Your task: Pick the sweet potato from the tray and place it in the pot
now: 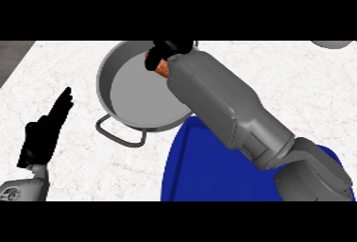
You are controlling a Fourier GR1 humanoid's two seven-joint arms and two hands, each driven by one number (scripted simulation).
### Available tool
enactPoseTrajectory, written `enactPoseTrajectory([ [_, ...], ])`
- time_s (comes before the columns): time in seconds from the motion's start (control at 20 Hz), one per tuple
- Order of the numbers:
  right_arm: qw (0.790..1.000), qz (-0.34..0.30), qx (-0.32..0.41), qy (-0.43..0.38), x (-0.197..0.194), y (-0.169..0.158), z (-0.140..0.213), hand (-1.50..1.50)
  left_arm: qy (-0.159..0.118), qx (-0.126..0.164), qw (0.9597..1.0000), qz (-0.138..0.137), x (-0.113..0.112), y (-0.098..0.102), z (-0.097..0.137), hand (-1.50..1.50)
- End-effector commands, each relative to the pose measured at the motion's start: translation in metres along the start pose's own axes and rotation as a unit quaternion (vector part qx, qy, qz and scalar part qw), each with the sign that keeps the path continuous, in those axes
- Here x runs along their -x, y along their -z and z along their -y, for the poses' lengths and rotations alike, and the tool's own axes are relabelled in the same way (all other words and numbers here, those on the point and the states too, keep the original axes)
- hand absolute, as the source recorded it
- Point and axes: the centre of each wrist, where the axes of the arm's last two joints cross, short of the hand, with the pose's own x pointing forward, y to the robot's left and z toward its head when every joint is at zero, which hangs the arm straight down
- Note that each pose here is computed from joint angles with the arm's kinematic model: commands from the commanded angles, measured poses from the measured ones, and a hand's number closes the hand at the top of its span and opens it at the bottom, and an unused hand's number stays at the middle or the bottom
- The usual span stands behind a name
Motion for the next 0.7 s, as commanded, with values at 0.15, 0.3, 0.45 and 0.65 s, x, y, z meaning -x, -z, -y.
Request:
enactPoseTrajectory([
  [0.15,0.998,0.006,0.001,0.058,0.020,0.002,-0.006,-1.50,0.002,0.009,1.0000,0.001,-0.006,0.006,0.009,0.00],
  [0.3,0.994,0.032,0.032,0.103,0.009,0.005,0.003,-1.50,0.002,0.009,1.0000,0.002,0.000,0.003,0.006,0.00],
  [0.45,0.974,0.057,0.097,0.199,0.010,0.002,0.007,-1.50,-0.005,0.004,1.0000,-0.006,-0.002,0.004,0.010,0.00],
  [0.65,0.951,0.045,0.118,0.283,0.006,0.002,0.017,-1.50,0.006,-0.002,0.9999,-0.010,0.004,-0.003,0.002,0.00],
])
